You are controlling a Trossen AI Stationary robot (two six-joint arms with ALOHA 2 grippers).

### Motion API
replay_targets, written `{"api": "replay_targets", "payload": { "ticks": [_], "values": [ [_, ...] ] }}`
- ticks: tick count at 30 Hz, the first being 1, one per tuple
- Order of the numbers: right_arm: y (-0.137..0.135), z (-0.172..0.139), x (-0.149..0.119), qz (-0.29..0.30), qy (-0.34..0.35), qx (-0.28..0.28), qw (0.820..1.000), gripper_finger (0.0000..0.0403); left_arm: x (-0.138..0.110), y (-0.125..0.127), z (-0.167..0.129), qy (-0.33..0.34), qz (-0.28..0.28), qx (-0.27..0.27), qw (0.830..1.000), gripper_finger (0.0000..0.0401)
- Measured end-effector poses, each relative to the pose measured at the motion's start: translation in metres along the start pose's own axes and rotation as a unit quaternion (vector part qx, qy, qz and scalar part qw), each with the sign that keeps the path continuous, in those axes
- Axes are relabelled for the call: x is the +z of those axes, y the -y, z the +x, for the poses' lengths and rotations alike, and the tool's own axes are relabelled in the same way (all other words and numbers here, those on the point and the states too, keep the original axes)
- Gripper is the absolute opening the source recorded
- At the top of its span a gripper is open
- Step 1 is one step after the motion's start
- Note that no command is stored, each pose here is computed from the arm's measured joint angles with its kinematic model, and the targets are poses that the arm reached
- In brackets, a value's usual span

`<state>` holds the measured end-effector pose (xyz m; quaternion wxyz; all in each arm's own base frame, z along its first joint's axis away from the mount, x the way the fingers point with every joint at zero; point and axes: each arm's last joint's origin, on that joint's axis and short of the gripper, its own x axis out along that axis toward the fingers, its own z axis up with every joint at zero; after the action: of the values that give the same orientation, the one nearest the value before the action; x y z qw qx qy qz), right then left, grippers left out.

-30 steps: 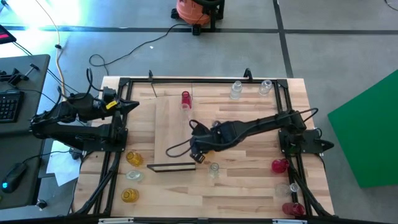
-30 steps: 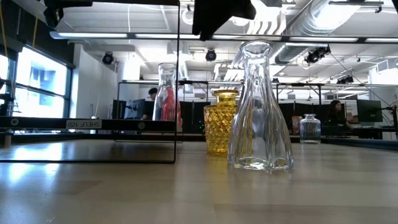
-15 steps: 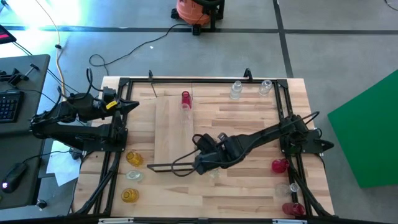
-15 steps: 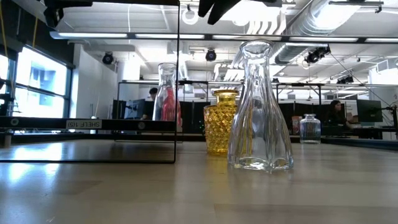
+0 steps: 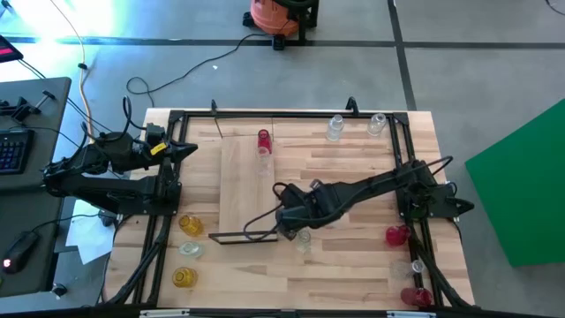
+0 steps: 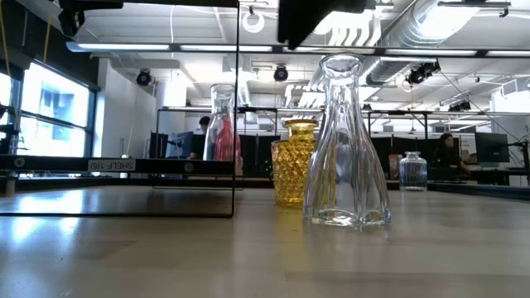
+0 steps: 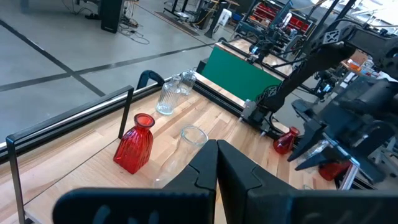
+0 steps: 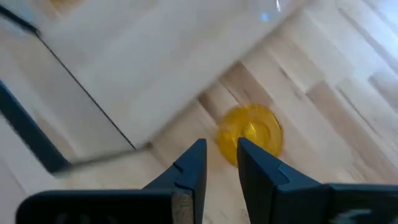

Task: Sort vases onto shelf
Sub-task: Put the top right yellow vase on the shelf

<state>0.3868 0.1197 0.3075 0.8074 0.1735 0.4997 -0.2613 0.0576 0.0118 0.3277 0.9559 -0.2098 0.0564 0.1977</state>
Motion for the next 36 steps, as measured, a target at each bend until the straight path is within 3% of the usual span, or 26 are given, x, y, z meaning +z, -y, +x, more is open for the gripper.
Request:
{"api": "replay_targets", "payload": {
  "ticks": [4, 10, 19, 26, 36],
  "values": [
    [0.009, 0.002, -0.002, -0.044, -0.056, -0.008, 0.997, 0.0071, 0.000, 0.000, 0.000, 0.000, 0.000, 0.000, 1.000, 0.0000],
    [0.019, 0.009, 0.013, -0.097, -0.071, 0.014, 0.993, 0.0071, 0.000, 0.000, 0.000, 0.000, 0.000, 0.000, 1.000, 0.0000],
    [0.031, 0.025, 0.033, -0.090, -0.069, 0.053, 0.992, 0.0071, 0.000, 0.000, 0.000, 0.003, -0.001, -0.001, 1.000, 0.0000],
    [0.034, 0.066, 0.016, -0.088, -0.122, 0.066, 0.986, 0.0071, 0.001, 0.001, 0.000, 0.005, -0.002, -0.003, 1.000, 0.0000],
    [0.036, 0.083, 0.013, -0.092, -0.110, 0.089, 0.986, 0.0075, 0.002, 0.000, 0.000, 0.013, 0.009, 0.010, 1.000, 0.0000]
  ]
}}
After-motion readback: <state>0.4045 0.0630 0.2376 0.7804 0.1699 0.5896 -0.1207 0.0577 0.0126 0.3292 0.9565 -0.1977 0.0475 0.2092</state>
